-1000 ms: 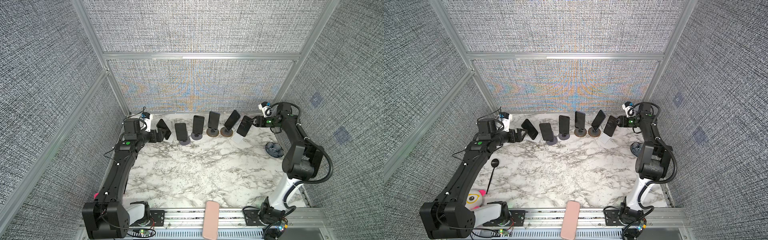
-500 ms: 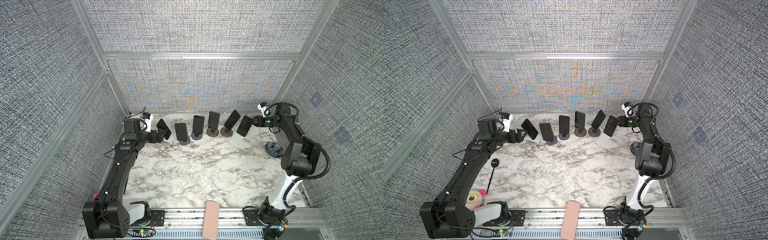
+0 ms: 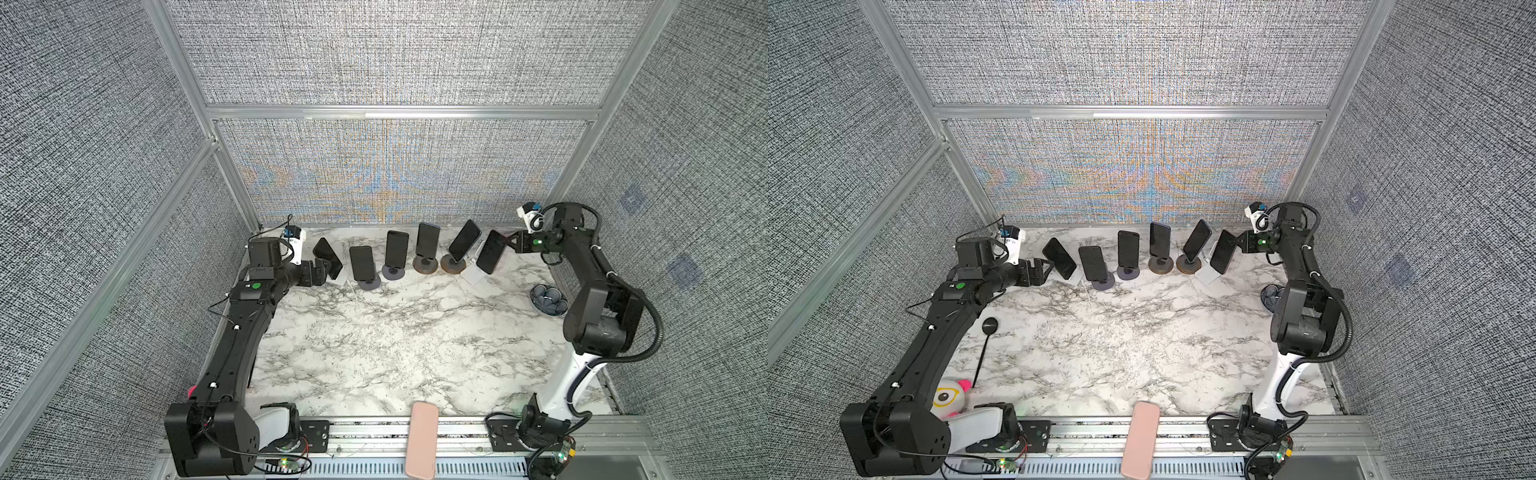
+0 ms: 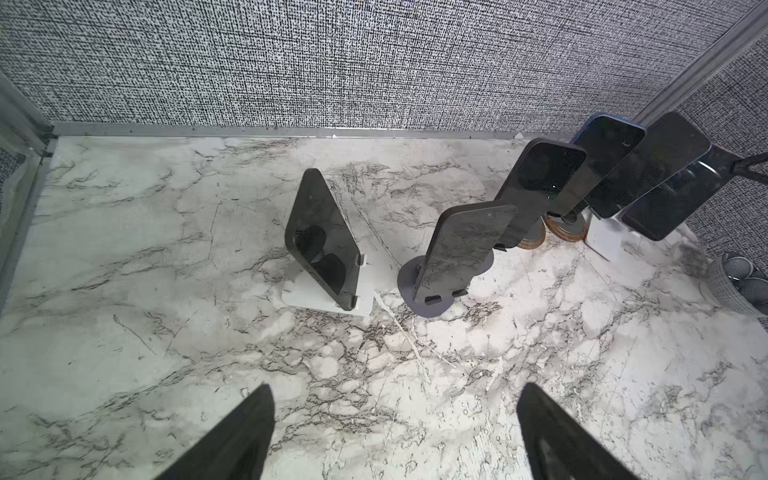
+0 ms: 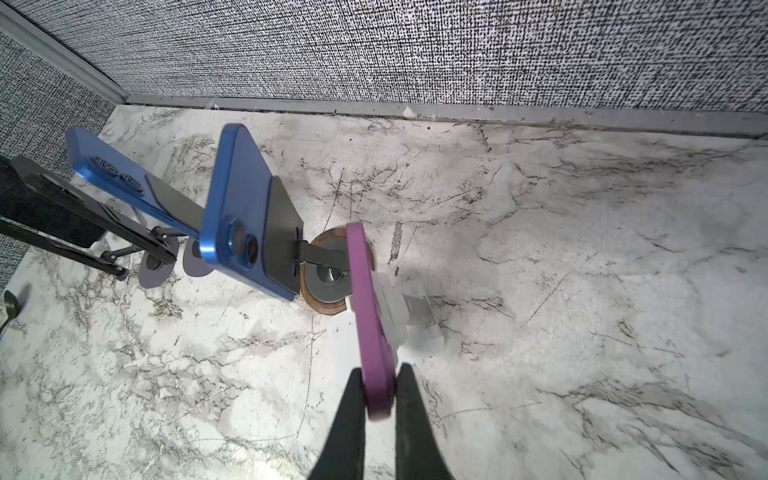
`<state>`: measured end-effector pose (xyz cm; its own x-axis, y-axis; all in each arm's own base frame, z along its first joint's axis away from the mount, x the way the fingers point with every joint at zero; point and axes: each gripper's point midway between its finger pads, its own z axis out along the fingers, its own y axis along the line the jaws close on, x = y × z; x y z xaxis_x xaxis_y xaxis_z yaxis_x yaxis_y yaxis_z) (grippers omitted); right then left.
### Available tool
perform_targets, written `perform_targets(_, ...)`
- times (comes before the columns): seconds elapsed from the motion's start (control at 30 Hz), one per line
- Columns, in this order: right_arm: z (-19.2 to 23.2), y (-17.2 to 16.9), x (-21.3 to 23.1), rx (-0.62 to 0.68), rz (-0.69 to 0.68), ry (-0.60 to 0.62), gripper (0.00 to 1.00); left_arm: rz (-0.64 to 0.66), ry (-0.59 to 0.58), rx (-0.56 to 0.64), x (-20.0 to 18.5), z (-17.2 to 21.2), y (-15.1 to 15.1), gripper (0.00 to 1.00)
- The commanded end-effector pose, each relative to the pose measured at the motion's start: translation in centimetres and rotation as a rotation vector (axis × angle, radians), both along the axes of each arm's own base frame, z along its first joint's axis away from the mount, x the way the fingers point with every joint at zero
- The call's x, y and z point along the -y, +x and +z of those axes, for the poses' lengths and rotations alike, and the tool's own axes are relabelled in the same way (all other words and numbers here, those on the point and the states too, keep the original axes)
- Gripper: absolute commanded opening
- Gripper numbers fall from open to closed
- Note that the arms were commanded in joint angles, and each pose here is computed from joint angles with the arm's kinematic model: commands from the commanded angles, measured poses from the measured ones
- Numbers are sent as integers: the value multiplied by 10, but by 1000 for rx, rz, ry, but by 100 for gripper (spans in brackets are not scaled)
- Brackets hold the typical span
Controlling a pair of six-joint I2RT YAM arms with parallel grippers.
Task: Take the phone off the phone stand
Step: 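Close the right gripper on the pink-edged phone and lift it off the stand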
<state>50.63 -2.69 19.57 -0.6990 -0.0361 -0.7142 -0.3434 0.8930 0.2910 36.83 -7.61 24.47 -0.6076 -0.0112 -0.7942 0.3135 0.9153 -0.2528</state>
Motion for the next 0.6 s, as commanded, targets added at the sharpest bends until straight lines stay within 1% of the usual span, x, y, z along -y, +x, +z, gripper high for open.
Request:
perform_targets(0.0, 16, -5, 1, 25, 13, -38, 3, 3, 5, -1, -1, 0, 1, 92)
perform_targets(0.03, 20, -7, 2, 27, 6, -44, 0, 4, 6, -2, -1, 0, 1, 92)
perform_targets(0.2, 42, -17, 6, 33, -55, -62, 0, 3, 7, -6, -1, -2, 2, 92)
perform_targets(0.33, 56, -29, 11, 25, -134, -70, 0, 5, 3, -4, -1, -1, 2, 92)
perform_targets(0.47, 69, -48, 10, 11, -227, -23, 0, 8, 1, -6, -1, -1, 2, 91)
perform_targets(0.53, 72, -60, 5, 5, -253, -1, 0, 32, 10, 10, -5, 4, 1, 90)
perform_targets(0.57, 72, -68, 2, -4, -267, 5, 0, 65, 23, 25, -11, 8, 1, 90)
